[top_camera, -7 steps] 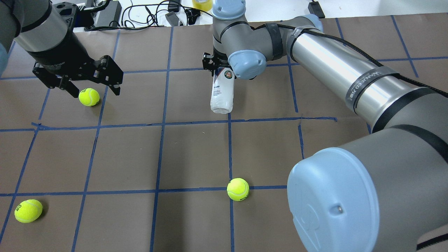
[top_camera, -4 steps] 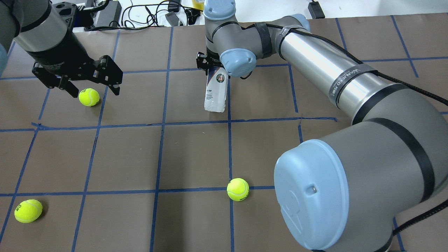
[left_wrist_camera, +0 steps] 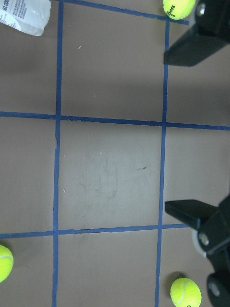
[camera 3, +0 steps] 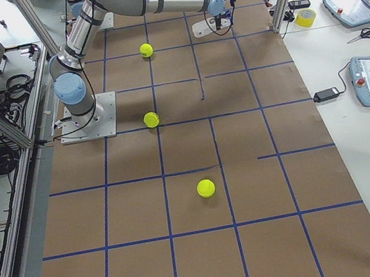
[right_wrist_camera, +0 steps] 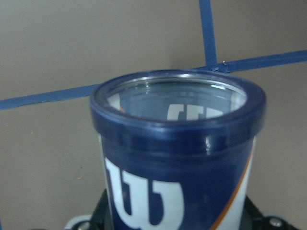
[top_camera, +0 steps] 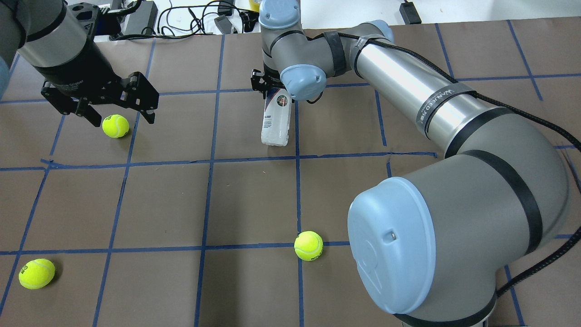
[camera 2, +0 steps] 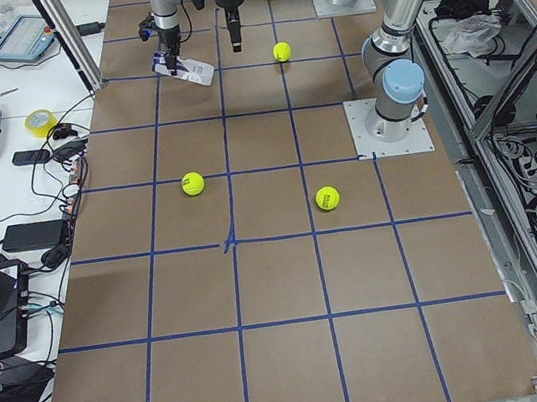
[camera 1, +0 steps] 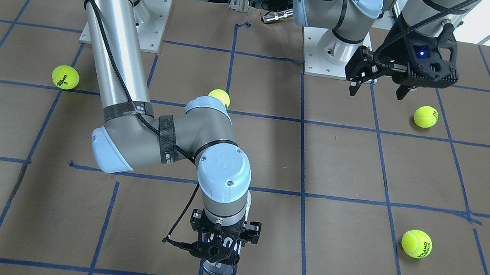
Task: Lift up tennis ball bucket
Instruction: 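Carry the held can farther toward the left gripper, tilting it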
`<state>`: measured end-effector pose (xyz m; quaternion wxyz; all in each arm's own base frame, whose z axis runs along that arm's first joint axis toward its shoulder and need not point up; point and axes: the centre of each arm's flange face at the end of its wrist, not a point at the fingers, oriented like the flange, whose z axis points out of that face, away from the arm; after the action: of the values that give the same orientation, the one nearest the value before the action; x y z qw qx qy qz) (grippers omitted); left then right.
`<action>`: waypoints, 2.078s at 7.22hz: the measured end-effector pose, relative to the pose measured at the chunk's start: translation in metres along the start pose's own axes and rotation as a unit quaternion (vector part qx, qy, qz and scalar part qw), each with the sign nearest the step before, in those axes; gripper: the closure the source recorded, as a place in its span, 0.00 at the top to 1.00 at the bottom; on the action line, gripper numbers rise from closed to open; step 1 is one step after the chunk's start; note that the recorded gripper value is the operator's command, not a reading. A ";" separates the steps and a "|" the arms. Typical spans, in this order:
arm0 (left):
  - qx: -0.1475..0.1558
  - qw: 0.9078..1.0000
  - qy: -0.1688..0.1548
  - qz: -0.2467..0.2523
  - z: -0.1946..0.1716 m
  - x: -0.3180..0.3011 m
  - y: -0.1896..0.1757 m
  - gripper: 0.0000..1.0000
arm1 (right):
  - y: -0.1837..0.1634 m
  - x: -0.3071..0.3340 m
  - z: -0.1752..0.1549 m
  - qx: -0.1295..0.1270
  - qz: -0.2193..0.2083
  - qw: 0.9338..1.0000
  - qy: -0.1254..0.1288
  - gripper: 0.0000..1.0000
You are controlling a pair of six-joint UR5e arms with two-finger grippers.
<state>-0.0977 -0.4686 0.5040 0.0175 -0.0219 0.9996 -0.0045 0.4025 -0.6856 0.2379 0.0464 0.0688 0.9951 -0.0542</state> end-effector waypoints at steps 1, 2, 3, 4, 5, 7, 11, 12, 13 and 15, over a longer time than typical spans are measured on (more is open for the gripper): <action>0.000 1.000 -0.001 0.000 0.000 0.000 0.000 1.00 | 0.003 -0.003 -0.001 -0.003 -0.003 1.000 -0.002 0.71; 0.001 1.000 -0.001 0.000 -0.001 -0.001 0.000 1.00 | 0.009 -0.010 -0.003 -0.008 -0.016 1.000 -0.001 0.71; 0.001 1.000 -0.002 0.000 -0.001 -0.001 0.000 1.00 | 0.018 -0.020 -0.005 -0.016 -0.040 0.999 0.002 0.70; 0.001 1.000 -0.002 0.000 -0.001 -0.001 0.000 1.00 | 0.028 -0.033 -0.013 -0.022 -0.072 0.997 0.007 0.67; 0.001 1.000 -0.002 0.000 -0.001 -0.001 0.000 1.00 | 0.038 -0.047 -0.023 -0.023 -0.115 0.993 0.015 0.65; 0.001 1.000 -0.002 0.000 -0.001 -0.001 0.000 1.00 | 0.057 -0.069 -0.033 -0.011 -0.208 0.977 0.045 0.60; 0.001 1.000 -0.002 -0.001 0.000 -0.001 -0.001 1.00 | 0.094 -0.107 -0.034 0.015 -0.396 0.915 0.073 0.59; 0.001 1.000 -0.002 0.000 0.000 -0.001 -0.001 1.00 | 0.104 -0.118 -0.033 0.024 -0.434 0.898 0.069 0.59; 0.002 1.000 -0.003 0.000 -0.002 -0.003 -0.001 1.00 | 0.109 -0.125 -0.033 0.031 -0.473 0.878 0.067 0.59; 0.000 1.000 -0.003 0.006 -0.008 -0.009 0.002 1.00 | 0.112 -0.128 -0.029 0.038 -0.547 0.833 0.072 0.59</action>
<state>-0.0889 -0.4665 0.5125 0.0207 -0.0157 0.9997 -0.0045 0.5425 -0.5888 0.2677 -0.0649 -0.4818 0.8677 -0.1037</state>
